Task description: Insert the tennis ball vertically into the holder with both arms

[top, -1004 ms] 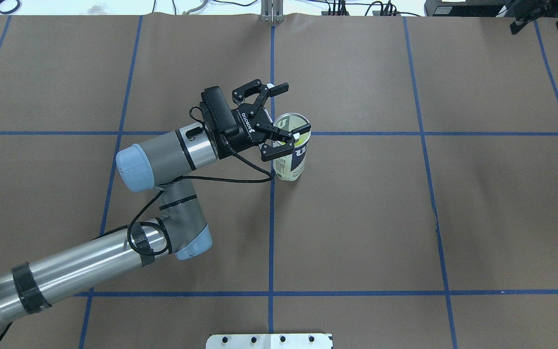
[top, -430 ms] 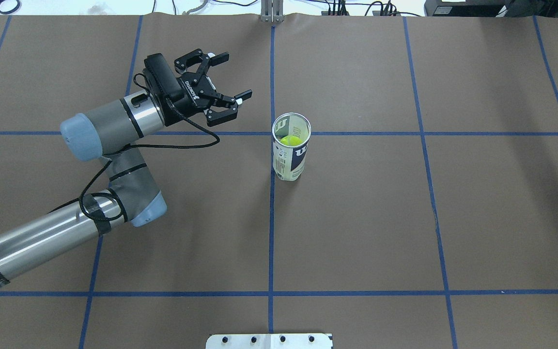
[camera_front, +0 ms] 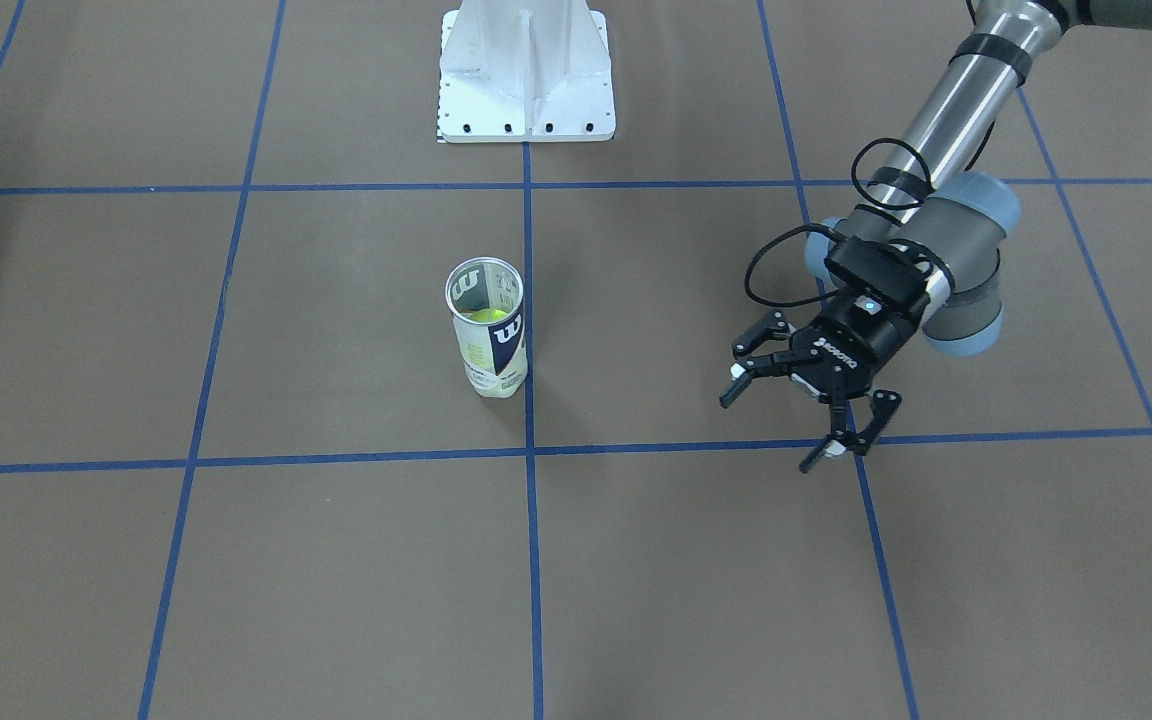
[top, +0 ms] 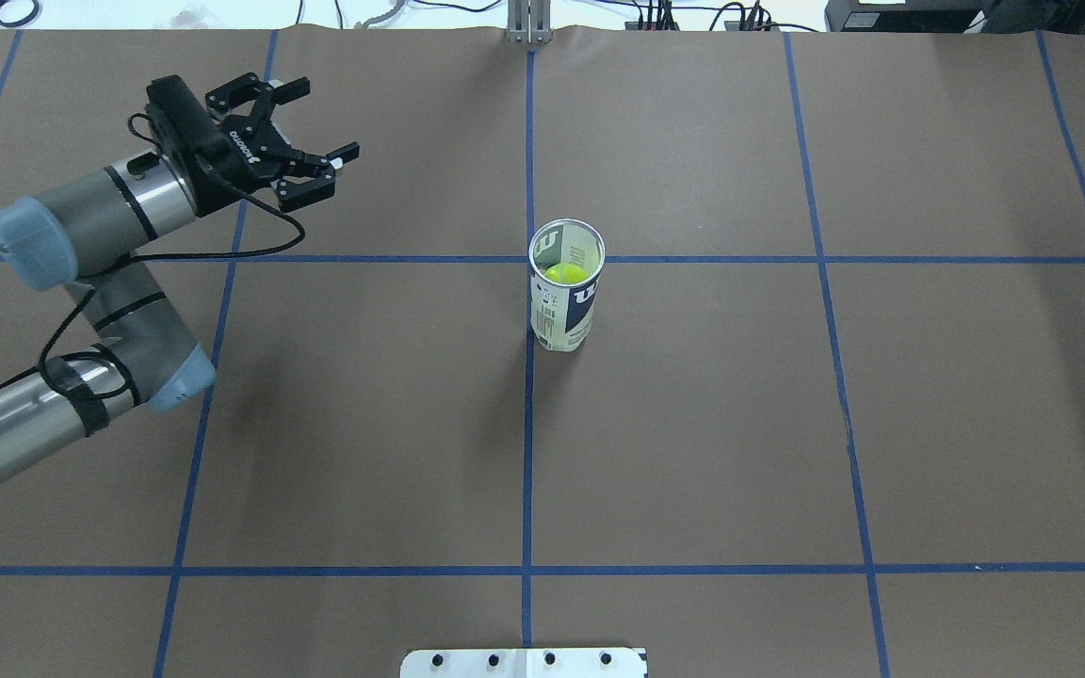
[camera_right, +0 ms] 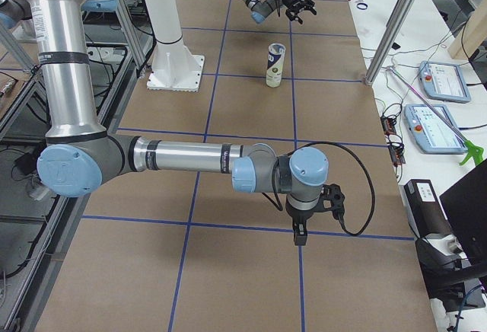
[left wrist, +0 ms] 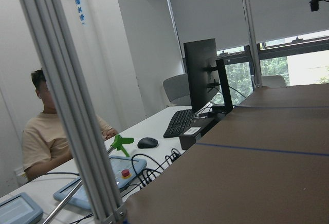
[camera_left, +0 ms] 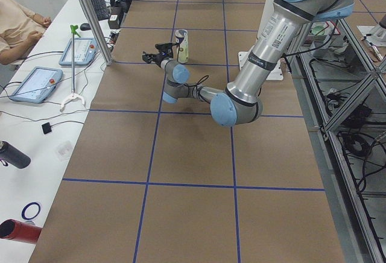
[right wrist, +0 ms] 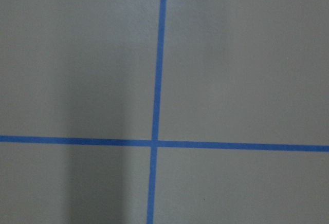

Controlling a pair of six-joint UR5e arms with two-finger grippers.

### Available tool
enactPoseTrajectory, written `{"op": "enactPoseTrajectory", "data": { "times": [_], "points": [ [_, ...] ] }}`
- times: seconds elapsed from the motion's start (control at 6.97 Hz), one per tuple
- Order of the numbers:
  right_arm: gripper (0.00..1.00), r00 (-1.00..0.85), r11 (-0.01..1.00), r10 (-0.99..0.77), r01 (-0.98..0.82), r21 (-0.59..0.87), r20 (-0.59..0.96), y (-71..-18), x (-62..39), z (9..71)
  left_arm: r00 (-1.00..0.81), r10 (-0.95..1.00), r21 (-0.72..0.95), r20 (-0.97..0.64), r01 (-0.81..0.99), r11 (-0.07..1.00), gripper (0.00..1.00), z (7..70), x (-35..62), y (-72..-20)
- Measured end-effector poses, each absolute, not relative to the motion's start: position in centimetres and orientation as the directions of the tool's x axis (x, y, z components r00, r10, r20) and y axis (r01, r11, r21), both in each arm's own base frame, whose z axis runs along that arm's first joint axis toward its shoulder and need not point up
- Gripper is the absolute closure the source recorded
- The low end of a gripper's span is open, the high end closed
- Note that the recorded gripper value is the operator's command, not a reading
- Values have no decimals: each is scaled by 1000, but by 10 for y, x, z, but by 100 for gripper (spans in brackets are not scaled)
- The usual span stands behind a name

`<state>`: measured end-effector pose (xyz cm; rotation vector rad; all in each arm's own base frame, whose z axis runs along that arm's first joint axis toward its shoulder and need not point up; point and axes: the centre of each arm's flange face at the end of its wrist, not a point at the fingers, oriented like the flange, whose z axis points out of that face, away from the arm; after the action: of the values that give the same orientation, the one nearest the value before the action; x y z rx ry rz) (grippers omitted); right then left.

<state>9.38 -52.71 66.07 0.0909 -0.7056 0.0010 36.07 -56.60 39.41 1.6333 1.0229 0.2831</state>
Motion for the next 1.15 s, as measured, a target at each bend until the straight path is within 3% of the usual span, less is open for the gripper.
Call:
{"op": "enactPoseTrajectory", "data": {
  "times": [0.72,1.15],
  "points": [
    [0,763,996,-30,-34,87,645,-511,95,675,721,588,924,-367,212,317,1,554,187,-595],
    [0,763,996,-28,-35,85,645,-509,95,675,811,553,900,-190,-81,428,0,604,114,-607]
  ]
}}
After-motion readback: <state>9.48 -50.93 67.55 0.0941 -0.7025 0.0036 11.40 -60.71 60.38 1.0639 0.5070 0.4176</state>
